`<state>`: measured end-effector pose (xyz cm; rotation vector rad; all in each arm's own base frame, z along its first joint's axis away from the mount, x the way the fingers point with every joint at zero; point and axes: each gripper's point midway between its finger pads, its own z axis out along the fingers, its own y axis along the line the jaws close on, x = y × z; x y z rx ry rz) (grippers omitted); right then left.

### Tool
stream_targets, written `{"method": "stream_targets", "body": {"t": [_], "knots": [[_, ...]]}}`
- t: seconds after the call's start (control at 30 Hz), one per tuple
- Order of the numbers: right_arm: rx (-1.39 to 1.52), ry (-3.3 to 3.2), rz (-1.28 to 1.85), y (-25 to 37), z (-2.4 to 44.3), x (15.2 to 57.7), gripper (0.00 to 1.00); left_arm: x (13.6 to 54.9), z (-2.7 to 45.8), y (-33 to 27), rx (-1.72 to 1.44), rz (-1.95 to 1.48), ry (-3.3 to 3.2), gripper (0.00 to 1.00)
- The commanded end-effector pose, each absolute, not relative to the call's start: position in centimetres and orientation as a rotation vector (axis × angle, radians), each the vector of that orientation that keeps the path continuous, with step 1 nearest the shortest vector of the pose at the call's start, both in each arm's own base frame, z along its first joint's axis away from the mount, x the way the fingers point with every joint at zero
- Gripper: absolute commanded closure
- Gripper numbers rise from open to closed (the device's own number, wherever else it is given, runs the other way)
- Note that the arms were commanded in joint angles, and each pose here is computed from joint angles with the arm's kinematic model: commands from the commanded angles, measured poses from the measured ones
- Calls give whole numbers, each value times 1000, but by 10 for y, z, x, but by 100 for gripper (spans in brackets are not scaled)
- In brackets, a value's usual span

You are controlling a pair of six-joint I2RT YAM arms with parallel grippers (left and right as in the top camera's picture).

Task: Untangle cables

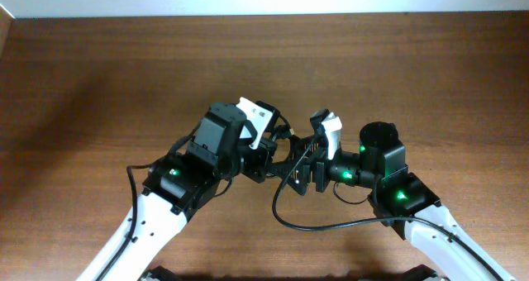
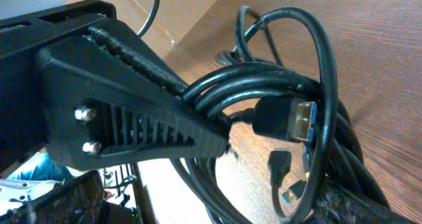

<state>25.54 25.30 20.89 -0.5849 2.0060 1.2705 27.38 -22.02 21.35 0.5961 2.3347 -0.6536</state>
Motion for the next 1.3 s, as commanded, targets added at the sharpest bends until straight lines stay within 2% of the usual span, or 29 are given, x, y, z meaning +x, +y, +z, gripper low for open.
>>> {"method": "stream_targets", "body": {"t": [0.0,0.03,0.07,0.1,0.13,0.17,0.2,0.27,0.43,0.5,0.6,0.67,0.7,0.83,0.87,0.9,0.93,1.1,1.27], "knots": [[-571,1991,1211,252,212,265,1,262,228,-237,678,-783,2287,100],[-575,1985,1215,252,213,264,4,262,228,-237,678,-783,2287,100],[-586,1976,1225,253,214,263,11,262,228,-237,678,-782,2287,100],[-604,1965,1227,254,215,262,26,262,228,-236,676,-779,2287,100],[-615,1960,1222,254,215,262,54,263,227,-236,674,-773,2287,100],[-615,1961,1222,254,215,262,89,266,227,-233,662,-747,2287,100],[-615,1963,1222,254,215,261,96,270,225,-229,644,-708,2294,100],[-614,1964,1222,254,214,261,96,275,223,-223,616,-649,2299,100],[-717,1867,1326,262,233,246,96,300,203,-152,213,-195,2411,100],[-767,1737,1346,260,260,242,96,295,193,-133,184,-110,2467,100],[-705,1706,1283,239,272,257,96,292,189,-128,259,-80,2486,100],[-650,1713,1241,223,272,270,96,283,187,-146,490,-157,2477,100],[-624,1718,1221,216,272,276,85,278,187,-156,619,-211,2457,100],[-565,1739,1181,199,269,289,67,261,189,-183,875,-387,2385,100],[-560,1754,1186,199,266,288,58,261,190,-184,875,-391,2382,100],[-539,1814,1208,199,255,285,5,263,191,-185,854,-399,2378,100],[-514,1875,1225,198,244,282,1,266,194,-187,823,-411,2372,100],[-439,2050,1274,196,214,269,1,280,214,-204,735,-514,2287,100],[-436,2060,1280,196,212,268,1,261,227,-230,978,-683,2138,100]]}}
